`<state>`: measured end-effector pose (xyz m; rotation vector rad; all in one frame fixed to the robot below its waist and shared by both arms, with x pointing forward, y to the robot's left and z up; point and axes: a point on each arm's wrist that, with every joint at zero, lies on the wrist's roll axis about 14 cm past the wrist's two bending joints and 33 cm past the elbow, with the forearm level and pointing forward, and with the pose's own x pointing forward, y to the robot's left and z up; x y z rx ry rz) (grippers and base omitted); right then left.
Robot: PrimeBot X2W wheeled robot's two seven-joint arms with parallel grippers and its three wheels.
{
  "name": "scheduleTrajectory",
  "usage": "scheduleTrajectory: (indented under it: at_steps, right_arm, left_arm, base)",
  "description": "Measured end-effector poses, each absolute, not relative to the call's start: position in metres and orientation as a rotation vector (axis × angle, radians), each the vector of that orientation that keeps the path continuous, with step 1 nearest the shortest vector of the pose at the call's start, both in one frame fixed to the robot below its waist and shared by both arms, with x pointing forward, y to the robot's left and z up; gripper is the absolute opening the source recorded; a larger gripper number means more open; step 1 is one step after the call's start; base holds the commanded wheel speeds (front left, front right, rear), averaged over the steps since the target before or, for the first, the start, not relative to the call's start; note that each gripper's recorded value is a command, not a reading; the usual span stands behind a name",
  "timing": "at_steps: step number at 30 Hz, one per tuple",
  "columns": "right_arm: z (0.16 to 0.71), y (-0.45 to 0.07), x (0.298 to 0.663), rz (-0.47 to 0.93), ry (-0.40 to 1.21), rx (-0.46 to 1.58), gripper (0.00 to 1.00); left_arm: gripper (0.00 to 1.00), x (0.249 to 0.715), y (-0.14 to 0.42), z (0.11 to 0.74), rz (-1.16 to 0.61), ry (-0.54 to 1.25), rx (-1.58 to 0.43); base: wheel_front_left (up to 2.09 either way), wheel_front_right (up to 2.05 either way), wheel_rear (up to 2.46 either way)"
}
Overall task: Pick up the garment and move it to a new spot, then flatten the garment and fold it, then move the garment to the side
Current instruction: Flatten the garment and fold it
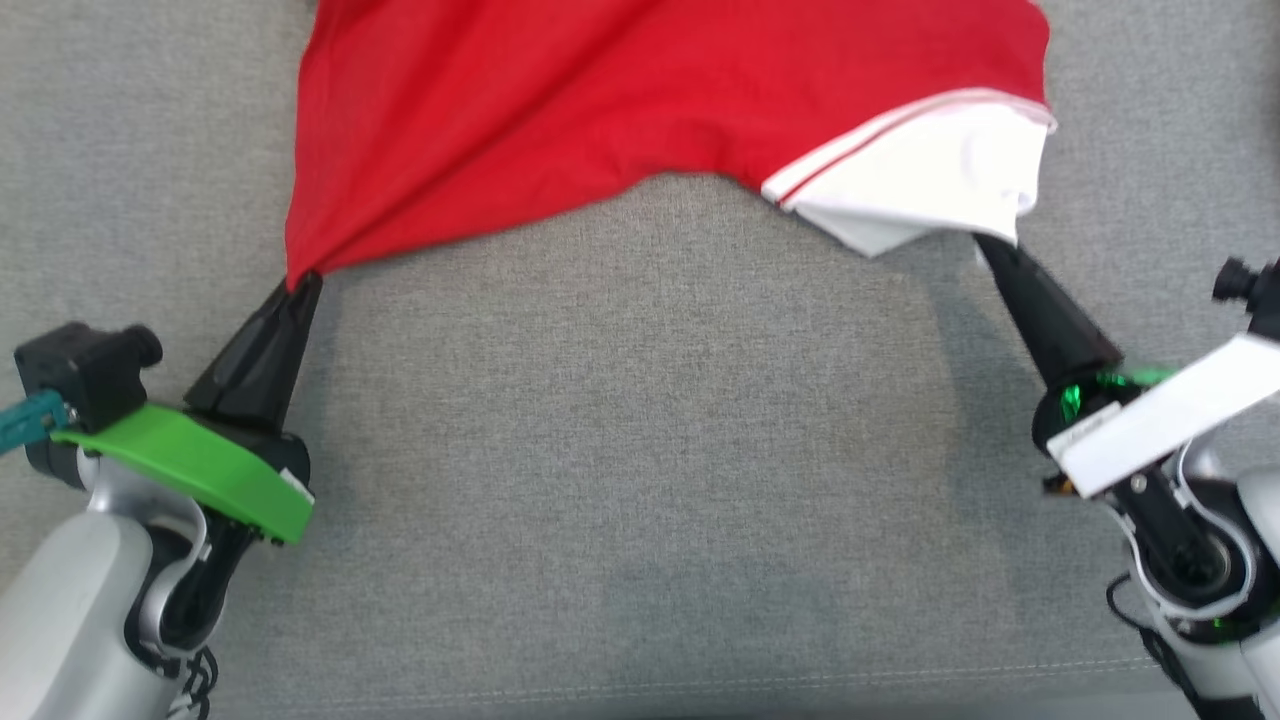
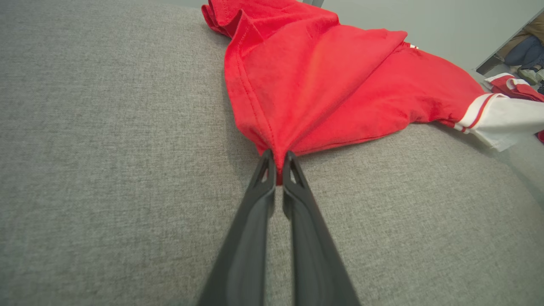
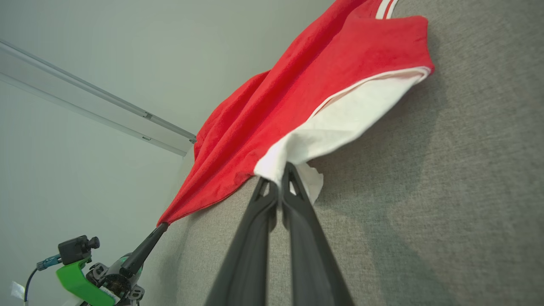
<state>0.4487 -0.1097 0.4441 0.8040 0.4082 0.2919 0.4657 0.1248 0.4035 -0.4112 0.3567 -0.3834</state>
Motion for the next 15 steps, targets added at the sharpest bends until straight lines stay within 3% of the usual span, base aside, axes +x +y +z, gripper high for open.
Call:
scheduleTrajectory:
  at_steps: [10, 15]
  right_arm:
    - [0.440, -0.089, 0.362, 0.381, 0.628, 0.831, 0.00]
    - [0.449, -0.095, 0.346, 0.391, 0.626, 0.801, 0.00]
  left_arm:
    - [0.00, 0.422, 0.140, 0.416, -0.330, 0.346, -0.434]
    - [0.00, 0.410, 0.138, 0.424, -0.339, 0.340, -0.439]
  base:
    - [0.00, 0.00, 0.00]
    - [0.00, 0.00, 0.00]
